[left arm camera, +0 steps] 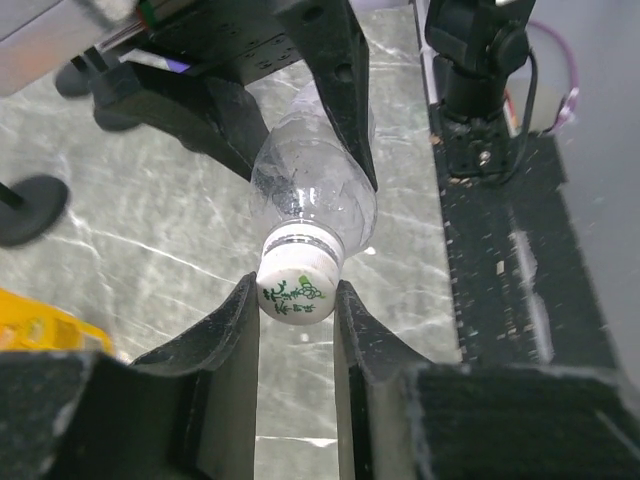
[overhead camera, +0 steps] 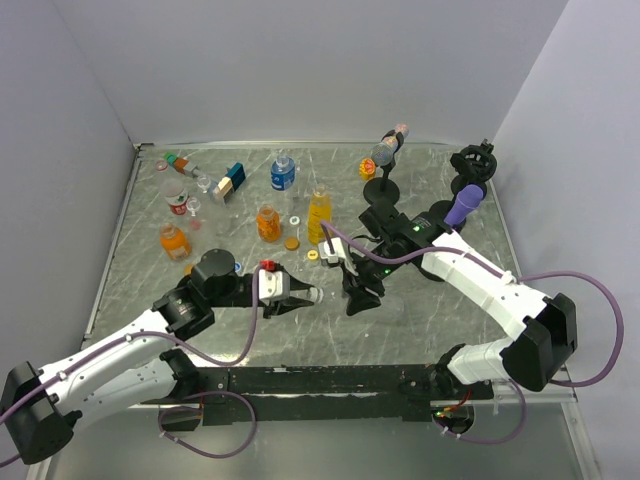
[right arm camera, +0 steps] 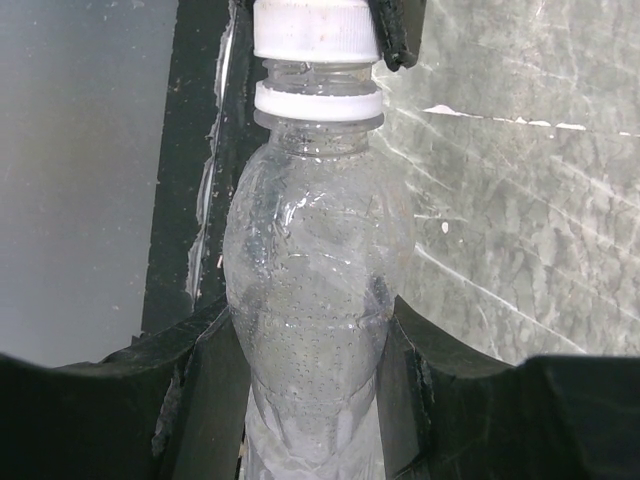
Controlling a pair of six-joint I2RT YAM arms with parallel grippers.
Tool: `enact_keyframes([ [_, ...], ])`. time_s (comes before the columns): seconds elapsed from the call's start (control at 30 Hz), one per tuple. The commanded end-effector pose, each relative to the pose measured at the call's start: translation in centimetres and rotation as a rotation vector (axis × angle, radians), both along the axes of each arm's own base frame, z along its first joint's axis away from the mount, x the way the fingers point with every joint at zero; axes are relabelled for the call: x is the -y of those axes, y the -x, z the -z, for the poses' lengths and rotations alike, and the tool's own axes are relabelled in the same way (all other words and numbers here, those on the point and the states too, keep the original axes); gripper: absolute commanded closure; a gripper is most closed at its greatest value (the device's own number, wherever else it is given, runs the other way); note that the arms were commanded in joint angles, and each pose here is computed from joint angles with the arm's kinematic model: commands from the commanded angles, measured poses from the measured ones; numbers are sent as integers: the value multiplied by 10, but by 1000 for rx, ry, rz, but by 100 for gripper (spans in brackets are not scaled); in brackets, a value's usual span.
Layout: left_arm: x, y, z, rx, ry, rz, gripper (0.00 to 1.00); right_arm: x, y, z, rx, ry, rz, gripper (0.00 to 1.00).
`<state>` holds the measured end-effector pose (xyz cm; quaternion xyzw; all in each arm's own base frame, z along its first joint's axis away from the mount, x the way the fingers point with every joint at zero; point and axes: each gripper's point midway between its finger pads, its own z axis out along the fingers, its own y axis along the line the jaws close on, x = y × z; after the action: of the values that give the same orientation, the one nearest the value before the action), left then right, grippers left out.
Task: Unscrew the bottle caps
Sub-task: Unscrew the bottle cap from the plastic bottle.
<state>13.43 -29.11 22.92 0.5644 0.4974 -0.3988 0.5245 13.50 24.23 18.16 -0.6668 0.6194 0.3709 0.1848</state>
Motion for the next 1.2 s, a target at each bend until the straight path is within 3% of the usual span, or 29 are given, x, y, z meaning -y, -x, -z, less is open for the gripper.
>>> enact_keyframes([
  [0.0,9,8,-33,-182,106,-3,99,-7,-21,-2,59,10,53,72],
  [0.23,14,-18,-1,-762,110,-310,99,-4,-48,11,80,88,154,72],
  [0.4,25,-25,-2,-1144,176,-379,99,-1,-61,18,112,130,190,73],
  [0.7,12,-48,-23,-1591,360,-405,99,1,-61,16,145,119,180,73],
  [0.87,17,-42,-31,-1716,354,-325,99,2,-63,14,187,103,166,73],
  [0.97,19,-44,-30,-1690,314,-350,99,1,-64,10,197,92,163,73],
  [1.17,-13,-61,19,-1500,184,-690,99,11,-66,15,197,102,214,73],
])
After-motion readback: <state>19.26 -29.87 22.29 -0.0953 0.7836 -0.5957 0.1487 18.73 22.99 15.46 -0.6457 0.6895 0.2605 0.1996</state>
